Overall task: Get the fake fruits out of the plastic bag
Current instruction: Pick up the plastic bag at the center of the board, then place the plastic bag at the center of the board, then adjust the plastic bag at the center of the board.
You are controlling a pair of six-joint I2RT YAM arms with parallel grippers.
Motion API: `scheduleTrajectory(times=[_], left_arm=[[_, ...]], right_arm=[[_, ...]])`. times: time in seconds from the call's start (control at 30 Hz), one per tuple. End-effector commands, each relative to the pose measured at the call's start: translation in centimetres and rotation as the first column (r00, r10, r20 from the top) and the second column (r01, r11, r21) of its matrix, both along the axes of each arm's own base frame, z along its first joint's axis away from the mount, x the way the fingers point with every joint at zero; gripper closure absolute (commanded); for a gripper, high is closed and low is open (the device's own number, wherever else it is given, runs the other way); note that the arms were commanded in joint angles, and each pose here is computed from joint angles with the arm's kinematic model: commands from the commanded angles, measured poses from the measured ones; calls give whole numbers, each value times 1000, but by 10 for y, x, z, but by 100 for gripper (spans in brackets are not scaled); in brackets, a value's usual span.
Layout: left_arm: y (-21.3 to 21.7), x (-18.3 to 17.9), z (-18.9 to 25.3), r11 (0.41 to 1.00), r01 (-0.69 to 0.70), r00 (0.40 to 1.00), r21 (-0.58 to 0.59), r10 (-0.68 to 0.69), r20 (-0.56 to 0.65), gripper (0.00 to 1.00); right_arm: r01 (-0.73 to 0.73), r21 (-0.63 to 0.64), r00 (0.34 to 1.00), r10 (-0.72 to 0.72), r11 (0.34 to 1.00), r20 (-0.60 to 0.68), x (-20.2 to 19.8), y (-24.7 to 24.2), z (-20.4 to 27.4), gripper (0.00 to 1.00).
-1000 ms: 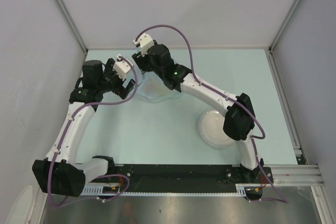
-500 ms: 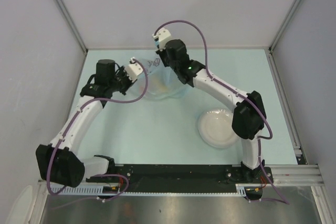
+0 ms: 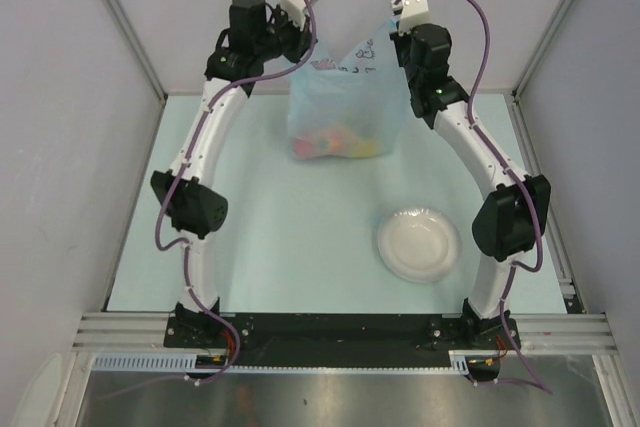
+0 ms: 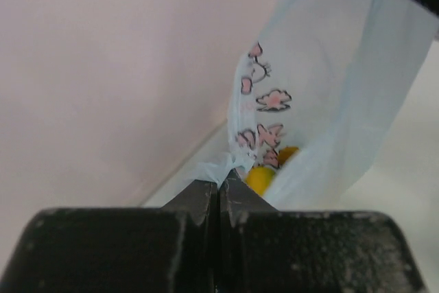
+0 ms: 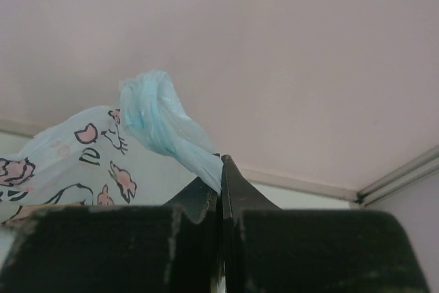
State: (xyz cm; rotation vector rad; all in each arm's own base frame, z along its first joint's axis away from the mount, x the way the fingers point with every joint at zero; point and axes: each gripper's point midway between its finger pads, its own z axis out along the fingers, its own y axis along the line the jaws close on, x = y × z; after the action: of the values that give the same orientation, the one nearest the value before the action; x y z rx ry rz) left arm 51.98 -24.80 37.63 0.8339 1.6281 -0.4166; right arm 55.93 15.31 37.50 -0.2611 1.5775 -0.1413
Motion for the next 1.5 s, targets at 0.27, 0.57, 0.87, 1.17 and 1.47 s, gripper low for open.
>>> scheduleTrajectory(times=[0.27, 0.57, 0.87, 1.17, 1.47], left_arm=[[-71, -36, 113, 945, 228, 953, -233, -167, 255, 100], [-108, -138, -62, 943, 302, 916, -139, -327, -233, 100], [-107, -193, -122, 935, 280, 822, -219, -351, -448, 100], [-134, -205, -93, 910, 301, 795, -285, -404, -452, 100], [-135, -210, -69, 903, 331, 802, -273, -422, -423, 100]], right_arm=[[181, 52, 919, -187, 982, 348, -23, -93, 152, 100], [260, -102, 956, -271, 960, -110, -103, -176, -62, 100], [226, -195, 874, -287, 954, -392, -186, -209, -155, 46], [-75, -81, 978, 57, 994, -200, -242, -122, -41, 9], [-416, 9, 808, 375, 909, -454, -247, -35, -111, 61]])
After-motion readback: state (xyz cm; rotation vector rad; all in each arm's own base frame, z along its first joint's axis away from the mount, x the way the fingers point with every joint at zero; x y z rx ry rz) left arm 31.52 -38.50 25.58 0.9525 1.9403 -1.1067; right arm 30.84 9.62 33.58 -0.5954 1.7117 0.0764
